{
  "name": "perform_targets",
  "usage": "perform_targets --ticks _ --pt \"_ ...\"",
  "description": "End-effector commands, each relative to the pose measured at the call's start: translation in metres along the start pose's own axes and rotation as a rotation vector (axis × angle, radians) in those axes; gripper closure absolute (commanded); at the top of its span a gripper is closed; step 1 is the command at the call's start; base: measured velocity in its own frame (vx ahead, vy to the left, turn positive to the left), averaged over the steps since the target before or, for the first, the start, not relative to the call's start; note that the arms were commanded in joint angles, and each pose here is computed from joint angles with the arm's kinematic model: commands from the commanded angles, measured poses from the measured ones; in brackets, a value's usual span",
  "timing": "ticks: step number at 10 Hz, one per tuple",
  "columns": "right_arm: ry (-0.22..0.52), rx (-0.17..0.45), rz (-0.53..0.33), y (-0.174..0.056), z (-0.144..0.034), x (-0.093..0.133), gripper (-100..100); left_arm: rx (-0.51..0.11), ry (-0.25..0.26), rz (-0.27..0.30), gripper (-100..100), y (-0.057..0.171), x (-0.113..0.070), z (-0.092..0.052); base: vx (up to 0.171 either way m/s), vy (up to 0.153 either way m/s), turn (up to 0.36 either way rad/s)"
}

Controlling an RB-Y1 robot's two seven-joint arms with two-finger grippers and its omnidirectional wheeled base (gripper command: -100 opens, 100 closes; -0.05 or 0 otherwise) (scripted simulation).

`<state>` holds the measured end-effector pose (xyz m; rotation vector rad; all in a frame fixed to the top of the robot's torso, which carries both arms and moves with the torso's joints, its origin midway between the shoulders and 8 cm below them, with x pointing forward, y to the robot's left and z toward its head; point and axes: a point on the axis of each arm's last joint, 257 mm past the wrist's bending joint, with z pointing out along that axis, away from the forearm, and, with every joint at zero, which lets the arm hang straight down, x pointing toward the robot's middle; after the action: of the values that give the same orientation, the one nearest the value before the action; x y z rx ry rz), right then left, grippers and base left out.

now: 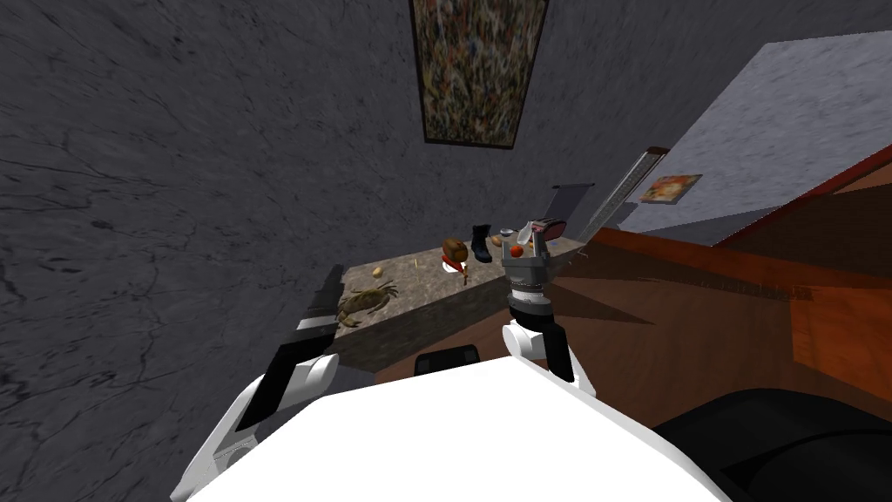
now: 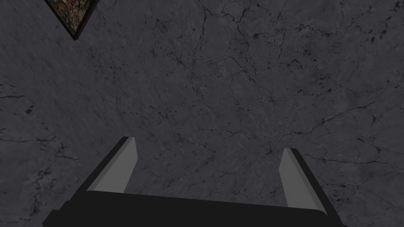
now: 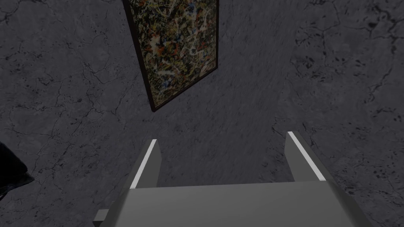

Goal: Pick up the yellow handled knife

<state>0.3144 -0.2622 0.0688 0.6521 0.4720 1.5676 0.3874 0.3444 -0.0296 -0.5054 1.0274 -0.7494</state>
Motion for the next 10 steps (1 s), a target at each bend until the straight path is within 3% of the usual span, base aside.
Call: perform_targets --ticks 1,4,6,7,10 --pt "0.0 0.0 0.0 0.0 0.0 0.0 0 -0.038 0.019 0.025 -100 0.013 0.001 0.002 -0.006 -0.001 -0.062" --pt "0.0 0.0 0.0 0.0 0.0 0.0 0 -0.137 0.067 0.121 -100 0.059 -0.009 0.007 -0.007 -0.004 -0.122" --pt "0.0 0.0 0.0 0.0 0.0 0.0 0 -0.165 0.078 0.121 -100 0.067 -0.006 0.006 -0.003 -0.001 -0.043" --pt "0.0 0.0 0.0 0.0 0.0 0.0 0 -0.214 0.1 0.169 -100 0.09 -0.015 0.007 -0.006 -0.01 -0.162" --pt "0.0 0.0 0.0 0.0 0.0 0.0 0 -0.306 0.139 0.215 -100 0.124 -0.021 0.005 -0.006 -0.006 -0.127"
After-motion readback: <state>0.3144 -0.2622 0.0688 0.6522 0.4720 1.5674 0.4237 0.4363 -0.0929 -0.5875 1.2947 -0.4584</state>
